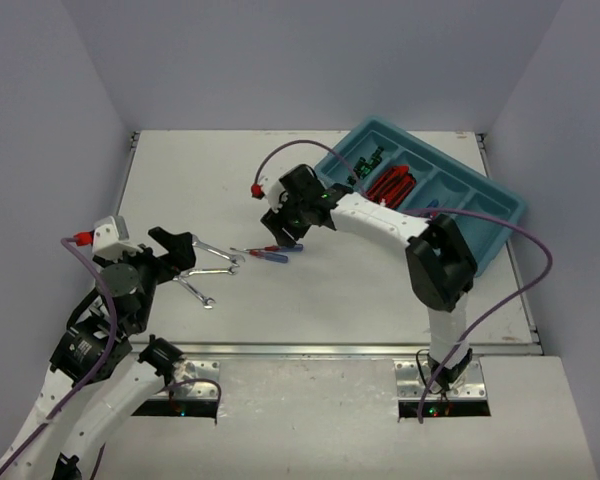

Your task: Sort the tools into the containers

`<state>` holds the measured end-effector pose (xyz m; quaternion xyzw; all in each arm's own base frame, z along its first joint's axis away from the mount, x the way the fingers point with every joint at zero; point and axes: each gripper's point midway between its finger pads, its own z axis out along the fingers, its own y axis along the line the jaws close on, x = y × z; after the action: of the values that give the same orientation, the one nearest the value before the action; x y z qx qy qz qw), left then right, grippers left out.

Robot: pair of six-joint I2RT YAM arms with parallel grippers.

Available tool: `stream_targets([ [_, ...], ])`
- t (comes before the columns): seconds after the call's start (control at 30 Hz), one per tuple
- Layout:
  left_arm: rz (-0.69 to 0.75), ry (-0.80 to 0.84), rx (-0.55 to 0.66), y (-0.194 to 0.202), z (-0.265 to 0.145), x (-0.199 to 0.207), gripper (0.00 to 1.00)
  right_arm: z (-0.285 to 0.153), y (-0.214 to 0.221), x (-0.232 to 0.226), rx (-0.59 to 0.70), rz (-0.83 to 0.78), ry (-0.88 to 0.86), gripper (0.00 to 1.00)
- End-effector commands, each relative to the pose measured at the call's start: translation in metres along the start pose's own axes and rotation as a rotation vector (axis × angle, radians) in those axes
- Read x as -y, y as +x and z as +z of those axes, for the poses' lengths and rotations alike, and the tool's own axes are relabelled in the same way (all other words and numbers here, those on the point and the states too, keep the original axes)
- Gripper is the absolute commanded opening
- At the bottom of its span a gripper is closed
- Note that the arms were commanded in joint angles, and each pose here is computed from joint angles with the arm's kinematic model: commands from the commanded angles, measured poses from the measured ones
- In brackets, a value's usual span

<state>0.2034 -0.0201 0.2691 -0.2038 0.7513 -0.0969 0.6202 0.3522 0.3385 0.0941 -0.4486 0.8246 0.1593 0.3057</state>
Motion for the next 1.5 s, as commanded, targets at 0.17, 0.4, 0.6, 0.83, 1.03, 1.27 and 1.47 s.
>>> stream_targets([
  [0.17, -0.01, 0.013, 0.028, -0.008, 0.0, 0.004, 1.0, 0.045, 0.029, 0.017, -0.18, -0.286, -0.004, 0.52],
  [0.4, -0.008, 0.017, 0.026, -0.007, 0.0, 0.005, 1.0, 0.058, 0.049, 0.019, -0.215, -0.315, -0.006, 0.51],
  [0.6, -0.013, 0.017, 0.03, -0.008, 0.0, 0.004, 1.0, 0.069, 0.059, 0.019, -0.237, -0.33, -0.024, 0.46],
  [0.83, -0.012, 0.018, 0.028, -0.008, 0.0, 0.005, 1.0, 0.077, 0.065, 0.024, -0.262, -0.316, -0.018, 0.34],
  [1.03, -0.014, 0.019, 0.033, -0.009, -0.001, 0.004, 1.0, 0.081, 0.07, 0.041, -0.271, -0.249, 0.016, 0.15],
  [1.27, -0.014, 0.019, 0.031, -0.008, 0.0, 0.005, 1.0, 0.059, 0.063, 0.07, -0.244, -0.049, 0.125, 0.0],
  [1.47, -0.013, 0.015, 0.031, -0.008, -0.001, 0.004, 1.0, -0.015, 0.017, 0.083, -0.068, 0.215, 0.242, 0.0],
])
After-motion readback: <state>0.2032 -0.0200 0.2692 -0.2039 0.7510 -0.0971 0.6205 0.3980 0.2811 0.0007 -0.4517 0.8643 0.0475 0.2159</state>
